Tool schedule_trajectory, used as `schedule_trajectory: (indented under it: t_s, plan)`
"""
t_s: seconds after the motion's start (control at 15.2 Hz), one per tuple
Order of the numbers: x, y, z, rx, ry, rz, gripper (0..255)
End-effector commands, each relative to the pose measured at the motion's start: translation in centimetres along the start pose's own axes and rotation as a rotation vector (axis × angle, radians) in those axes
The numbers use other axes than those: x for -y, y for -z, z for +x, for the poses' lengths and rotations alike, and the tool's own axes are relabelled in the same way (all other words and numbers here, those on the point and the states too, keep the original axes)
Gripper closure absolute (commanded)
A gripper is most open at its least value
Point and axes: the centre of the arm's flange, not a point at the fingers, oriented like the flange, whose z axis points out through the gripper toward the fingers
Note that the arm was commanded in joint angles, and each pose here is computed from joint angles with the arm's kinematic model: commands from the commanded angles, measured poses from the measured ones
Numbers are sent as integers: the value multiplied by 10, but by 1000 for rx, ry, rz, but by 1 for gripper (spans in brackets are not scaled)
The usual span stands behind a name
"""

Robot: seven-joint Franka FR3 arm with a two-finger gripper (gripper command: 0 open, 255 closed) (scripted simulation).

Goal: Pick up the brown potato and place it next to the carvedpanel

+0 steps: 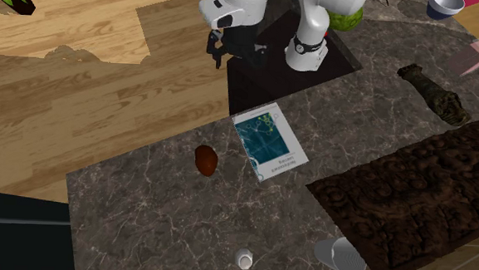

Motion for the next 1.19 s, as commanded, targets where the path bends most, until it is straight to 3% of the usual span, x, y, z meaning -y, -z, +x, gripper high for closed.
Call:
schedule_trajectory:
  t_s: [0.0,1.12]
  plan:
    - [-1,-20,17,0,72,-24,0]
    - [10,-196,151,16,653,-218,0]
